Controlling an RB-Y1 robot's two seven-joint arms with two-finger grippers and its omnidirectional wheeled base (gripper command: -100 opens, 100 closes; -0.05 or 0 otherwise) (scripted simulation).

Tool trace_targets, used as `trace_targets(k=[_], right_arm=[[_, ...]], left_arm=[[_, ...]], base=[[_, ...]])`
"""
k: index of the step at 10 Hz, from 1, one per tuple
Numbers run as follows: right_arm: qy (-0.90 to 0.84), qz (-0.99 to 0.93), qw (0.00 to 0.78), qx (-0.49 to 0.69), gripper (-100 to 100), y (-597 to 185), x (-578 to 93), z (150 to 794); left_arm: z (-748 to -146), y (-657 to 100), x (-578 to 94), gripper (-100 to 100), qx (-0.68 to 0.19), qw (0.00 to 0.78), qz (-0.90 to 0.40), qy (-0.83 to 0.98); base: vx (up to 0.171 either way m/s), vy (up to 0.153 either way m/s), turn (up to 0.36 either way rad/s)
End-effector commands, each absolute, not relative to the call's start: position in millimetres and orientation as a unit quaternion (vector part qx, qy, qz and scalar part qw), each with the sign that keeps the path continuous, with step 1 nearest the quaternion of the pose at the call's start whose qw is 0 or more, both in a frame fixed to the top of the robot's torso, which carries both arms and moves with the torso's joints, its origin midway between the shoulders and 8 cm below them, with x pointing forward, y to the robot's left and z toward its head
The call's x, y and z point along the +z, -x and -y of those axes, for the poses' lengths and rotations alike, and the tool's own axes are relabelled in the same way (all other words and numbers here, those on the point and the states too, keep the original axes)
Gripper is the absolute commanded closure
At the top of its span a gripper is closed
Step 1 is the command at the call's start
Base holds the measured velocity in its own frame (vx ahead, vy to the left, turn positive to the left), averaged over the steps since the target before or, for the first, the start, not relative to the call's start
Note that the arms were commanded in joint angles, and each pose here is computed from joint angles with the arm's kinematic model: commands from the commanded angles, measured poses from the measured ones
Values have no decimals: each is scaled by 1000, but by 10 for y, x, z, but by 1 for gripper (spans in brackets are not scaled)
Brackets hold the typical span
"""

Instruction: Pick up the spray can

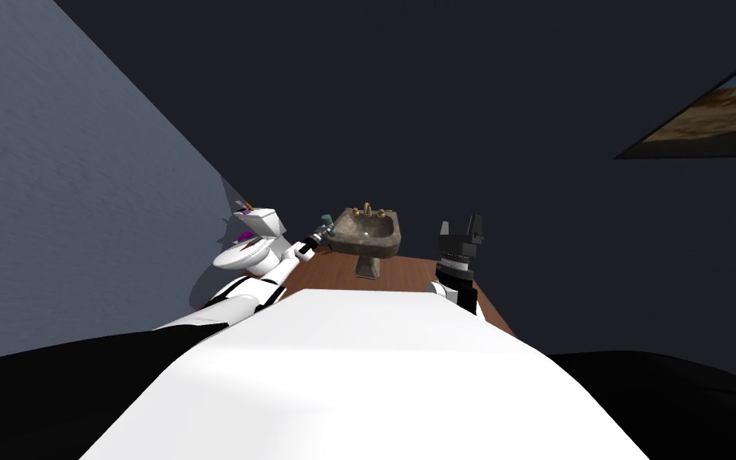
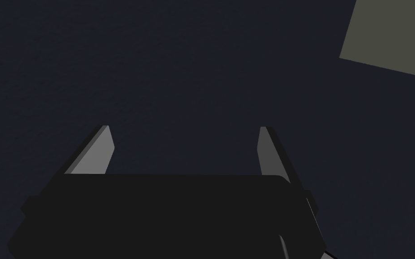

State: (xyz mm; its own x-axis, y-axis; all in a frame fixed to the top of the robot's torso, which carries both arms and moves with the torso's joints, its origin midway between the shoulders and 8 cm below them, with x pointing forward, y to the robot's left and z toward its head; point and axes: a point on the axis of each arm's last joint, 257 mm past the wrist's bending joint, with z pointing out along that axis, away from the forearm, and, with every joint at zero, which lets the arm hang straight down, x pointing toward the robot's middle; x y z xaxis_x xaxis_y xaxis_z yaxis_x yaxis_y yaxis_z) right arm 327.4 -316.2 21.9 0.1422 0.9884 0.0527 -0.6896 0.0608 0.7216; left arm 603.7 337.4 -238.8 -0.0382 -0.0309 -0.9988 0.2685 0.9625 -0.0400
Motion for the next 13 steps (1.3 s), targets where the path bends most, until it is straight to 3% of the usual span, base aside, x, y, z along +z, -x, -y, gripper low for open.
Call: trace_targets(k=[1,13], right_arm=[[-313,-239,688,610,0,-3274,219,3162],[-313,-239,688,610,0,-3274,220,3162]], left_arm=[[-3381,-5915,-2501,100,-110,681,-719,-81],[-3213,-5258,-2559,100,-115,676,-722,-91]], base=[[106,-3,52],[53,3,34]])
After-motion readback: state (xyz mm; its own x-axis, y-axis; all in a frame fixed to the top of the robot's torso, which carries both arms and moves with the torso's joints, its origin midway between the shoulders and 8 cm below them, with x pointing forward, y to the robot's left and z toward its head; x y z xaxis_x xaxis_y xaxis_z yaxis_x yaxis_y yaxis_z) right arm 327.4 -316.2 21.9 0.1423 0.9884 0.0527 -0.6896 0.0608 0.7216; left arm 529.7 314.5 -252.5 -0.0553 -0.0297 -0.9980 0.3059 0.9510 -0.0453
